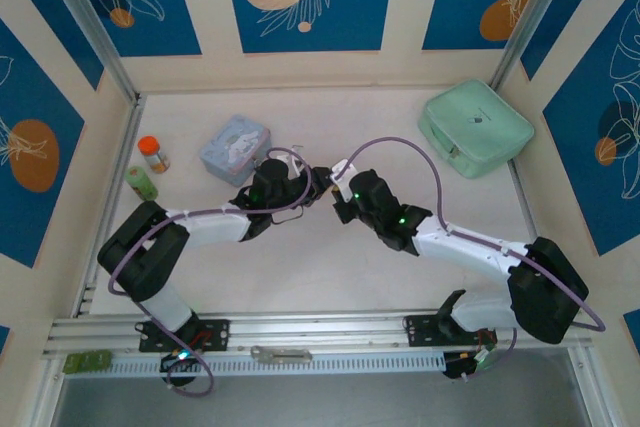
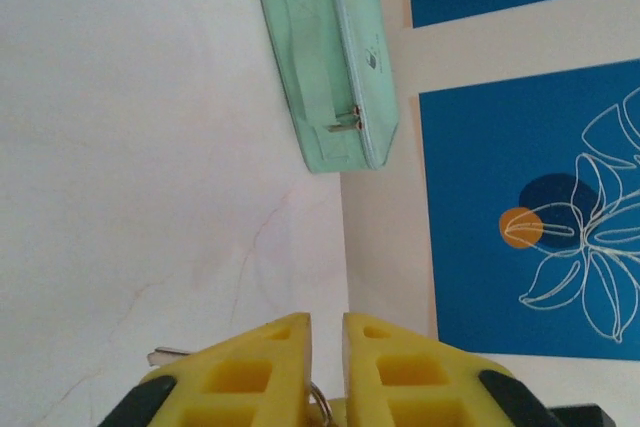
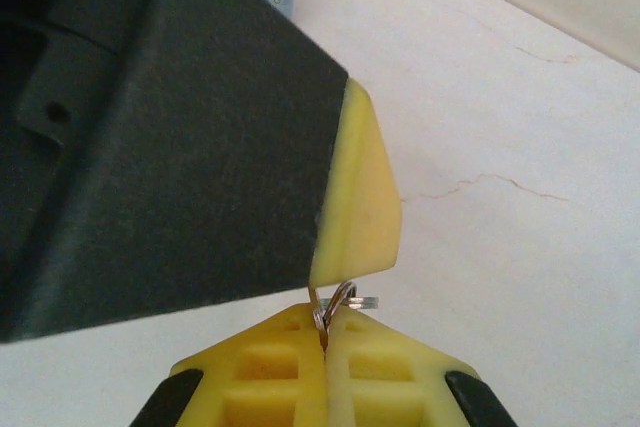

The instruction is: Unlock a padlock with a key

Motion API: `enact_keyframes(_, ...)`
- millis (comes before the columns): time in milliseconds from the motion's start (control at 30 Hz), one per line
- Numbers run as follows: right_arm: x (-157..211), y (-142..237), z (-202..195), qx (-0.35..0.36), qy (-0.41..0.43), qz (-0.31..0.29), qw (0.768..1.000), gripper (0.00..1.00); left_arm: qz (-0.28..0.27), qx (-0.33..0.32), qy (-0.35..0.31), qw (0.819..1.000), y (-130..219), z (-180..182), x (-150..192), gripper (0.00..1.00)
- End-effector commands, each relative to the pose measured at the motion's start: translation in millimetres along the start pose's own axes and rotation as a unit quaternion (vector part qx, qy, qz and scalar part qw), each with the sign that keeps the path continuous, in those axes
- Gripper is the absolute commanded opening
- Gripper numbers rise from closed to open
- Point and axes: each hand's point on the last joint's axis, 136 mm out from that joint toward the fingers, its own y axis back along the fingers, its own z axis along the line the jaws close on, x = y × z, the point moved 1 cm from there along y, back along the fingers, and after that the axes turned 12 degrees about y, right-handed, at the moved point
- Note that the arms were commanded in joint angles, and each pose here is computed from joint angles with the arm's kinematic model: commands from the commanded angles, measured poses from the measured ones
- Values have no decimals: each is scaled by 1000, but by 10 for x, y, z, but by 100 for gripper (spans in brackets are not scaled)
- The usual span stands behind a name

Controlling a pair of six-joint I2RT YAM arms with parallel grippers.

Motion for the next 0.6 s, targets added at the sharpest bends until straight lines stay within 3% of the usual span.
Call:
enact_keyframes(0, -114, -3, 12, 11, 23, -12, 1000, 0, 3, 11, -8, 1000, -24, -29, 34, 9)
enact_keyframes(133, -161, 45, 53, 4, 21, -20, 1000, 1, 0, 10, -15, 1000, -23, -24, 24, 0)
enact_keyframes(333, -267, 386, 1, -96, -90, -58, 990, 36, 1, 29, -68, 997, 7, -121, -25, 0)
enact_keyframes(467, -263, 614, -279, -174, -221, -90, 955, 48, 18, 78, -123, 989, 56, -321, -22, 0)
enact_keyframes(567, -215, 659, -452, -229, -306, -106, 918, 50, 42, 137, -160, 977, 109, -526, 31, 0)
